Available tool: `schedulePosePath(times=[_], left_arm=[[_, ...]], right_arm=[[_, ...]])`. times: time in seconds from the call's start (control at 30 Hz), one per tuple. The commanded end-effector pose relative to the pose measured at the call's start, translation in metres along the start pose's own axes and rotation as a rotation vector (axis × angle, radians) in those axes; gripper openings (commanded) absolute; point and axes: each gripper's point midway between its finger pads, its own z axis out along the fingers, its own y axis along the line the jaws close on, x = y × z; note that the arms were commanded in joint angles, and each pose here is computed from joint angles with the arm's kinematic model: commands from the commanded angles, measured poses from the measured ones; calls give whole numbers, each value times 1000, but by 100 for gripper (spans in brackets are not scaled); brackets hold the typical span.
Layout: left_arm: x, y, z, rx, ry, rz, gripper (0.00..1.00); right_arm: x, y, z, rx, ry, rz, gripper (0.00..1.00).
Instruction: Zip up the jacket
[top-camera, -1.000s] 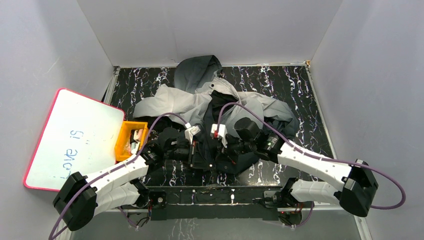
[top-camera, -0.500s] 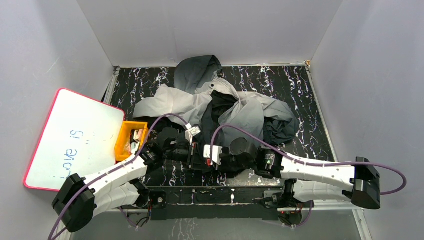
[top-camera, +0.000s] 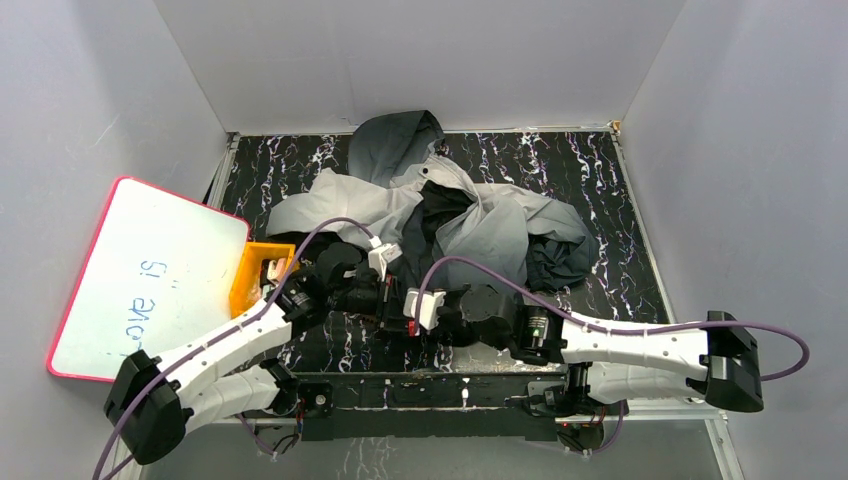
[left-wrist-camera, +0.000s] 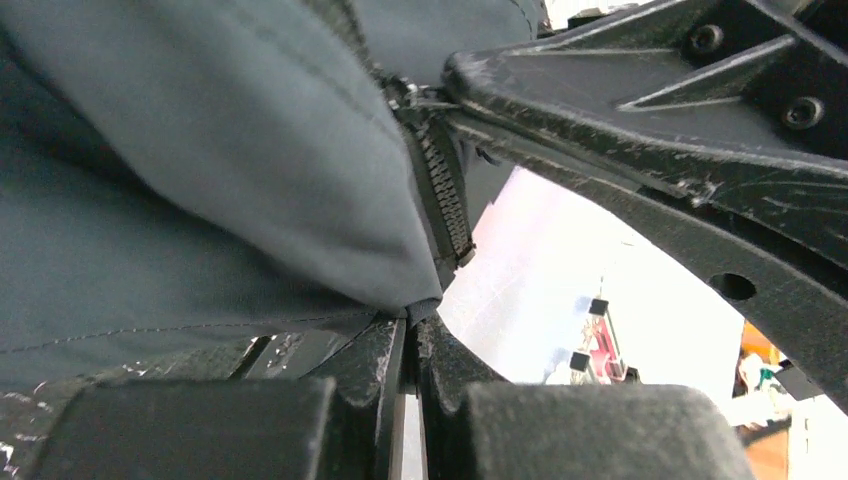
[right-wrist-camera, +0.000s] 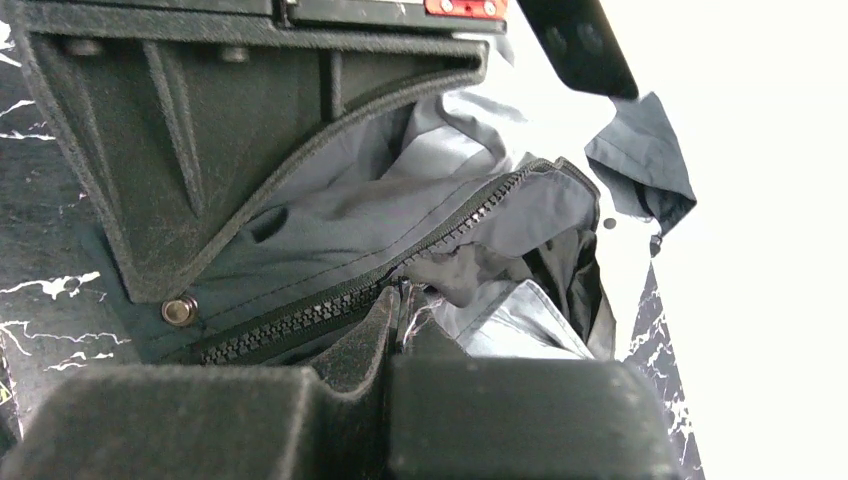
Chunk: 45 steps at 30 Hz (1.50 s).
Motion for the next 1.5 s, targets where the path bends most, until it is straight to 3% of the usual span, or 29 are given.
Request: schedulePosePath(times=[0.0, 0.1, 0.27, 0.3, 0.47, 0.77, 1.2, 1.3, 1.47], left_arm=[[2, 4, -18, -131, 5, 2, 10], [-12, -5, -31, -169, -56, 29, 28], [-29, -20, -55, -225, -112, 89, 49], [-31, -22, -58, -233, -113, 100, 59], [-35, -31, -63, -224, -105, 116, 67], [-15, -19, -38, -153, -49, 1, 69], [-2, -11, -22, -93, -18, -40, 70], [2, -8, -20, -87, -9, -45, 60], [7, -6, -21, -84, -3, -47, 29]], right_arm=[[-24, -43, -18, 152, -41, 114, 0], [-25, -33, -21, 102, -36, 201, 0], [-34, -19, -23, 24, -42, 359, 0], [-38, -17, -24, 9, -52, 391, 0], [-56, -5, -24, -69, -82, 500, 0], [-73, -5, -21, -73, -128, 563, 0], [-91, 2, -11, -113, -189, 604, 0], [-91, 3, -9, -111, -190, 608, 0], [-80, 1, -2, -63, -151, 604, 0]])
